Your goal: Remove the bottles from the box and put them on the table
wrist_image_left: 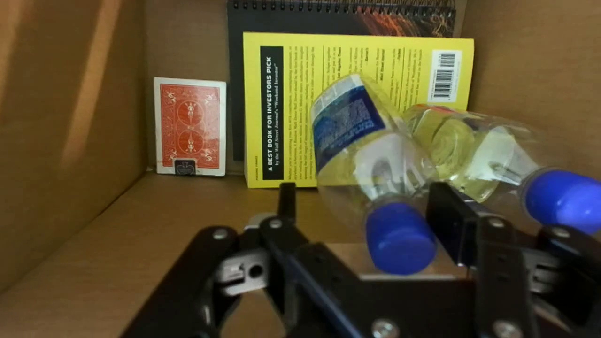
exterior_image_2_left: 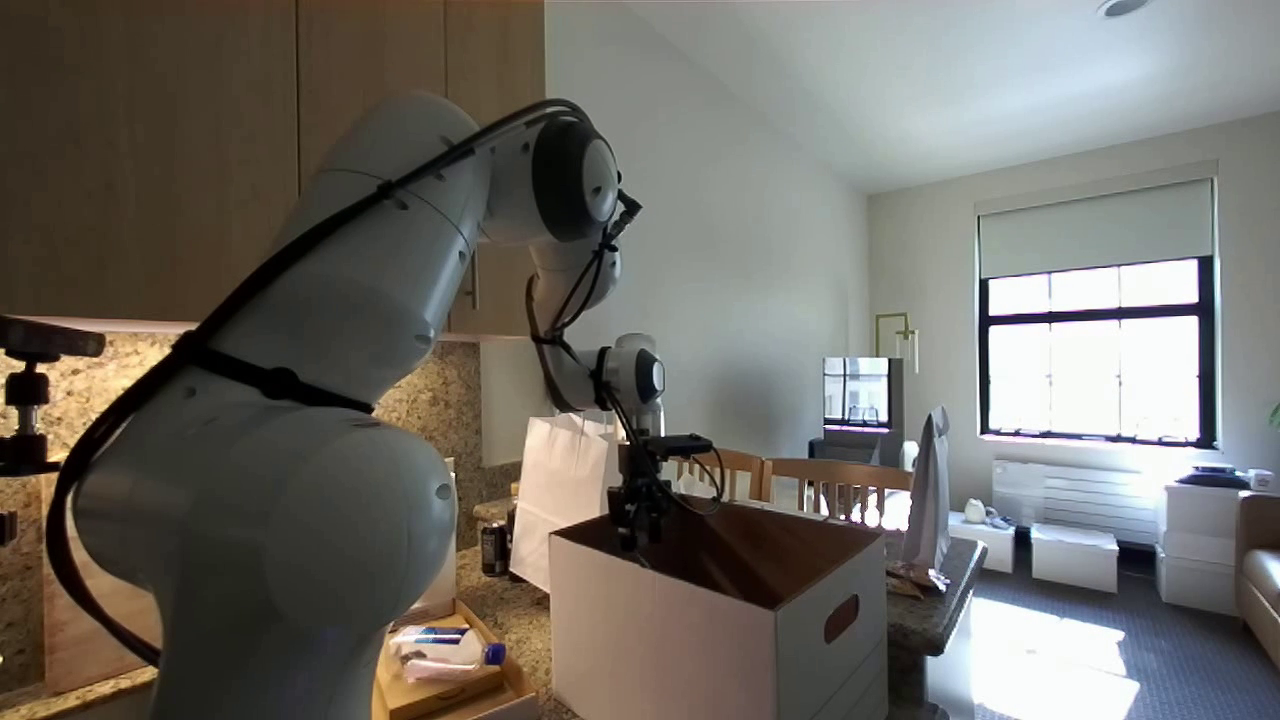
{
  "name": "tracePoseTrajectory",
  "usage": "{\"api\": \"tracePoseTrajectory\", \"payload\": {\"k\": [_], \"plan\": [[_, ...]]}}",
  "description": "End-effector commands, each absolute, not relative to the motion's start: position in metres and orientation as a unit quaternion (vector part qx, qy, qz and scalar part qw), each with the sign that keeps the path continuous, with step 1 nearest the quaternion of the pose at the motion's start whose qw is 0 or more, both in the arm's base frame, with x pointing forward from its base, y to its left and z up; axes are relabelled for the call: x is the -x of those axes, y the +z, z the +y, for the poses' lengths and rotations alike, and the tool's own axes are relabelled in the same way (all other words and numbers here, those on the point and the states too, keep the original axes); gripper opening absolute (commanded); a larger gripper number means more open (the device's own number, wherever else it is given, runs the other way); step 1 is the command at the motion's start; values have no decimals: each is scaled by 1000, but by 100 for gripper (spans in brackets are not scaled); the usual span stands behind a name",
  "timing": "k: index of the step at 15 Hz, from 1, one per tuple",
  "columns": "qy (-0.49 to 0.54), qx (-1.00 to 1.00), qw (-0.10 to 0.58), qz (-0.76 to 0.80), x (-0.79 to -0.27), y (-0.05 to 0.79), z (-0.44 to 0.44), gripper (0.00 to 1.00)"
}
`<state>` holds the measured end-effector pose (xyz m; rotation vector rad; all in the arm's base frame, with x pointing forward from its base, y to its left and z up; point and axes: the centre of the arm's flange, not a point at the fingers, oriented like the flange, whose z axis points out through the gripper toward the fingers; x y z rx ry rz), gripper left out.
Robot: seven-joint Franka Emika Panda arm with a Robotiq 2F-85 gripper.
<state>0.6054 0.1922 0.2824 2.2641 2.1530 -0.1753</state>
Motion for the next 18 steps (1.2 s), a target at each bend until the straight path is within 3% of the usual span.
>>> {"api": "tracePoseTrajectory", "payload": {"k": [1, 18], "plan": [[-54, -719, 10, 693, -602, 286, 197, 100], [-94, -734, -3, 672, -578, 291, 167, 100]]}}
